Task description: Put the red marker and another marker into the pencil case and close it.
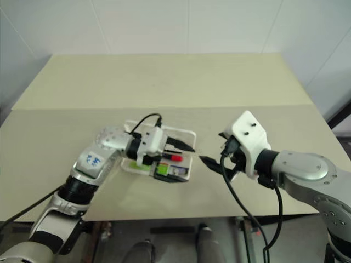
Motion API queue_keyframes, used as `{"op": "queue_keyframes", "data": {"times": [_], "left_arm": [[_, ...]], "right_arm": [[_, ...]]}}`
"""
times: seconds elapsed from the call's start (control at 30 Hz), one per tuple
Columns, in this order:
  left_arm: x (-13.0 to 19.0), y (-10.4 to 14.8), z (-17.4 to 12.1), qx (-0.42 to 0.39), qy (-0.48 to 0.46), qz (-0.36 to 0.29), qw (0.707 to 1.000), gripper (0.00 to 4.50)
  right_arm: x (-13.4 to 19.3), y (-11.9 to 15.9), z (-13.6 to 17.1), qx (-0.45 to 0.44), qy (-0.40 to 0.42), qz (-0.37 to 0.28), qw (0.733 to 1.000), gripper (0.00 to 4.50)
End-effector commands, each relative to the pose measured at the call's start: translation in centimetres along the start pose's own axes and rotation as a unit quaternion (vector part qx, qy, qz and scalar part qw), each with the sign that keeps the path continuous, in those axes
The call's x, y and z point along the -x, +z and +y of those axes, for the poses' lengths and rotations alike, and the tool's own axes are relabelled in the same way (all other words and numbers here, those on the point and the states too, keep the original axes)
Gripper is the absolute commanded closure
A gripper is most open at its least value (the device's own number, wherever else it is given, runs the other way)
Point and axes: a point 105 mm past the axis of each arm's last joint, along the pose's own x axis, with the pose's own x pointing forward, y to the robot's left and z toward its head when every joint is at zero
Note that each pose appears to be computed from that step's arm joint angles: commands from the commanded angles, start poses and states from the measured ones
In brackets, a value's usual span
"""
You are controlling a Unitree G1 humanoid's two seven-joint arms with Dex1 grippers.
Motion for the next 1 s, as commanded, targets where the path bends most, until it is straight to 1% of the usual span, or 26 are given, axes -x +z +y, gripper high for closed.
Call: {"op": "queue_keyframes", "data": {"times": [0.03, 0.13, 0.2, 0.3, 0.43, 0.5, 0.57, 0.63, 0.67, 0.7, 0.77, 0.8, 0.9, 0.93, 0.97, 1.0], "left_arm": [[0.3, 4.1, 0.2, -0.028, 0.004, -0.057, 0.998, 0.04], [0.7, 5.7, 0.9, -0.032, 0.021, -0.086, 0.996, 0.04], [1.0, 6.4, 1.2, -0.033, 0.028, -0.098, 0.994, 0.04], [2.4, 7.5, 2.5, -0.041, 0.062, -0.113, 0.991, 0.04], [3.7, 9.2, 3.4, -0.048, 0.087, -0.141, 0.985, 0.04], [4.5, 10.1, 4.2, -0.049, 0.117, -0.157, 0.980, 0.04], [5.2, 10.5, 4.9, -0.052, 0.140, -0.164, 0.975, 0.04], [5.9, 10.1, 5.8, -0.054, 0.167, -0.145, 0.974, 0.04], [6.2, 9.9, 6.1, -0.055, 0.177, -0.137, 0.973, 0.44], [6.8, 9.6, 6.6, -0.054, 0.197, -0.125, 0.971, 0.64], [7.6, 9.1, 7.2, -0.050, 0.222, -0.111, 0.967, 1.32], [7.9, 9.1, 7.3, -0.048, 0.228, -0.111, 0.966, 1.63], [8.7, 9.4, 7.8, -0.042, 0.254, -0.124, 0.958, 2.73], [9.2, 9.3, 7.9, -0.040, 0.263, -0.125, 0.956, 3.00], [9.4, 9.3, 8.0, -0.038, 0.268, -0.125, 0.954, 3.44], [10.0, 9.2, 8.1, -0.031, 0.277, -0.131, 0.951, 3.72]], "right_arm": [[0.5, 1.0, -0.2, 0.019, -0.009, -0.018, 1.000, 0.00], [0.6, 1.0, -0.3, 0.020, -0.009, -0.016, 1.000, 0.00], [0.6, 1.0, -0.3, 0.021, -0.009, -0.016, 1.000, 0.00], [0.8, 0.9, -0.6, 0.026, -0.013, -0.009, 1.000, 0.00], [1.1, 0.8, -0.9, 0.031, -0.017, -0.002, 0.999, 0.00], [1.2, 0.9, -1.1, 0.033, -0.018, -0.002, 0.999, 0.00], [1.2, 0.9, -1.2, 0.035, -0.017, -0.001, 0.999, 0.00], [1.2, 0.9, -1.2, 0.036, -0.016, -0.002, 0.999, 0.00], [1.2, 0.9, -1.2, 0.037, -0.015, -0.002, 0.999, 0.00], [1.2, 1.0, -1.3, 0.038, -0.013, -0.002, 0.999, 0.00], [1.1, 1.1, -1.3, 0.039, -0.011, -0.005, 0.999, 0.00], [1.1, 1.2, -1.4, 0.040, -0.010, -0.006, 0.999, 0.00], [1.0, 1.5, -1.5, 0.041, -0.008, -0.013, 0.999, 0.00], [0.9, 1.7, -1.5, 0.041, -0.008, -0.018, 0.999, 0.00], [0.9, 1.8, -1.6, 0.040, -0.008, -0.021, 0.999, 0.00], [0.8, 2.0, -1.7, 0.038, -0.007, -0.028, 0.999, 0.00]]}}
